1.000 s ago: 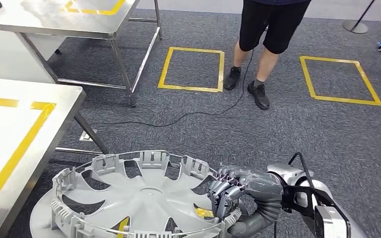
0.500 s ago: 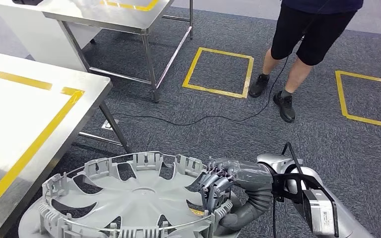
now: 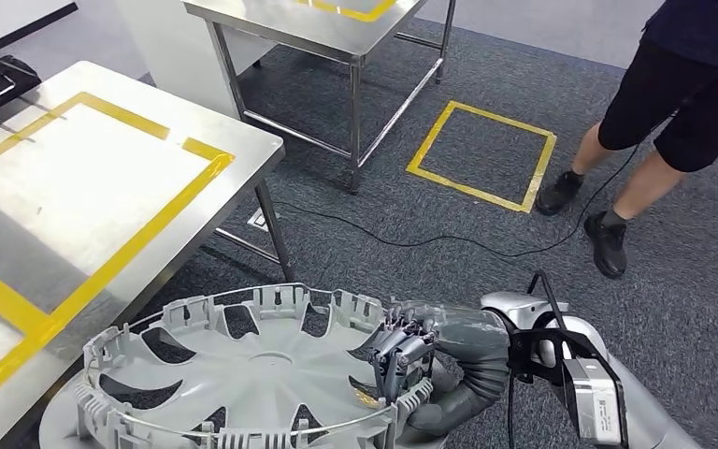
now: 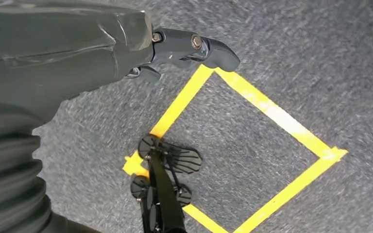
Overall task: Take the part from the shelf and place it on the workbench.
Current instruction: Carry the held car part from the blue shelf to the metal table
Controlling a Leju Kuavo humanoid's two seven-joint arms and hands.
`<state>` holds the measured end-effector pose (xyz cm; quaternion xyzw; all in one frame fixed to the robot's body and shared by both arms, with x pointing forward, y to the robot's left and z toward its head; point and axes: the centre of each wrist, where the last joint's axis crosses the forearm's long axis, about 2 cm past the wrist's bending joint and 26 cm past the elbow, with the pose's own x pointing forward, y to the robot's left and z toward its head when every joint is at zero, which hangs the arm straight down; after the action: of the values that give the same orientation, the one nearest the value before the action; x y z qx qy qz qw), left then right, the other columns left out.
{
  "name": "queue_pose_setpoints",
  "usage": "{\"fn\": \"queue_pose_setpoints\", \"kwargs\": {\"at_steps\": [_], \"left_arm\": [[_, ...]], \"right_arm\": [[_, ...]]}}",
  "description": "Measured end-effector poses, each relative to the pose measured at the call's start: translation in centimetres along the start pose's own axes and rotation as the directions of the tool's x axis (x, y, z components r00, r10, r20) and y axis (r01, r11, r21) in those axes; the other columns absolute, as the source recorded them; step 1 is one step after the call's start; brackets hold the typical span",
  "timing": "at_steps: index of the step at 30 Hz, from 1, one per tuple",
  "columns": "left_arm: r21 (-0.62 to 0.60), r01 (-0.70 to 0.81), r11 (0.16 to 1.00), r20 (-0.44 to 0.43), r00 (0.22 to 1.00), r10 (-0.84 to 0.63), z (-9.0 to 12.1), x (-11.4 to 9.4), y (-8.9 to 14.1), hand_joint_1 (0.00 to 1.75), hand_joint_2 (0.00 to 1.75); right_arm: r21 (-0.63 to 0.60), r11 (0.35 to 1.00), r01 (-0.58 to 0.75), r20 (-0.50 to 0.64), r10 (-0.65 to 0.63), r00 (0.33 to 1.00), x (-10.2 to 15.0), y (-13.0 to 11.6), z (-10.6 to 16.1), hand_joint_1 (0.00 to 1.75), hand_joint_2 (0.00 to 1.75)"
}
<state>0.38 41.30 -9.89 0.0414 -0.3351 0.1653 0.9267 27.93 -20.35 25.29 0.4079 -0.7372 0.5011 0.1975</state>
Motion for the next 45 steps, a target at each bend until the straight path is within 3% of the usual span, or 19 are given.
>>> {"fn": "queue_pose_setpoints", "kwargs": {"at_steps": [24,45], "left_arm": [[-0.03,-0.068,0.997,0.029,0.997,0.069,0.0,-0.2,-0.7,0.0,1.75],[-0.023,-0.119,0.993,-0.001,0.993,0.119,0.2,-0.5,-0.6,0.0,1.75]], "right_arm": [[0.013,1.0,0.011,0.009,-0.011,1.0,0.0,0.4,-0.5,1.75,1.75],[0.002,1.0,0.015,0.008,-0.015,1.0,0.0,0.6,-0.1,1.75,1.75]]}}
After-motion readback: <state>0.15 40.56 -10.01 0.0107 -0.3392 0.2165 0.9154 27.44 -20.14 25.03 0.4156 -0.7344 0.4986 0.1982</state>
